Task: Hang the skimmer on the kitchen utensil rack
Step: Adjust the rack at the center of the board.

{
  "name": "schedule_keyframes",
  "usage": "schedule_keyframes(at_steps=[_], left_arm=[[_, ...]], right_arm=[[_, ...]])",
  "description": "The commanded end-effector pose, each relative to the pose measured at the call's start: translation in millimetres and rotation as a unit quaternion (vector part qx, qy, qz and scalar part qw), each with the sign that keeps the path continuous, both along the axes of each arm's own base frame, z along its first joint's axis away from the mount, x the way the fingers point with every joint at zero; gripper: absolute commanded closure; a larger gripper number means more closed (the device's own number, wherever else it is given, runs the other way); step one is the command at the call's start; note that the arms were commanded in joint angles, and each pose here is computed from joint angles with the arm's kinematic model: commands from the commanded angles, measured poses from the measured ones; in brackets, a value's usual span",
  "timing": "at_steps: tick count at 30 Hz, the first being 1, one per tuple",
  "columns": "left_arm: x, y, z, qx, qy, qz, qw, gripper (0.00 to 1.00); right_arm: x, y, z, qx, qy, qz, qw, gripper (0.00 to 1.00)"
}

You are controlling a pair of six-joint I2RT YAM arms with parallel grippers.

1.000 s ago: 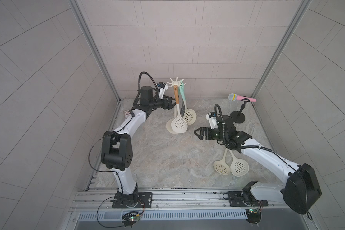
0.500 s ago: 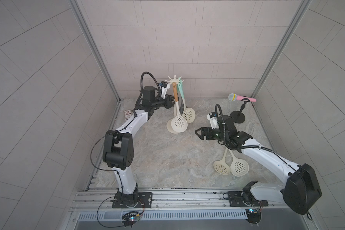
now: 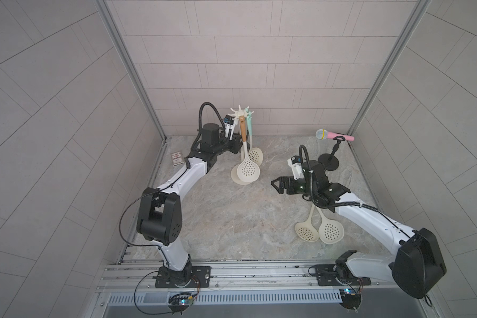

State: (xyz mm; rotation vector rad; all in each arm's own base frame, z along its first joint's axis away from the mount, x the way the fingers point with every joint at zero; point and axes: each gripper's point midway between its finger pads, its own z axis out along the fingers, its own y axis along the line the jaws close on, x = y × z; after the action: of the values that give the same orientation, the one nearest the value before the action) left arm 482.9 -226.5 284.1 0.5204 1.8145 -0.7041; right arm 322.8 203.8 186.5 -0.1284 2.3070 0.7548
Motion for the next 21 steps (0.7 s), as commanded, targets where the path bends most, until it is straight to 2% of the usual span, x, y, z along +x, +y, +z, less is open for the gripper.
schedule_keyframes(at_steps=[1,14,21], left_arm=[[-1.9,14.4,-10.8,0.033,0.027,0.059,0.997,1.00],[-2.7,31.8,-27.4,0.096,0.035,0.177,0.979,1.00],[-8.1,28.9,-34.8,0.110,0.035,0.194,0.974,1.00]], right_arm=[[-2.6,-6.5,2.2,-0.006,-0.006,-0.006,1.000,0.02],[-1.0,-9.3,1.2,-0.007,-0.003,-0.015,1.000,0.02],[0.1,-9.3,0.6,-0.008,0.000,-0.017,1.000,0.02]])
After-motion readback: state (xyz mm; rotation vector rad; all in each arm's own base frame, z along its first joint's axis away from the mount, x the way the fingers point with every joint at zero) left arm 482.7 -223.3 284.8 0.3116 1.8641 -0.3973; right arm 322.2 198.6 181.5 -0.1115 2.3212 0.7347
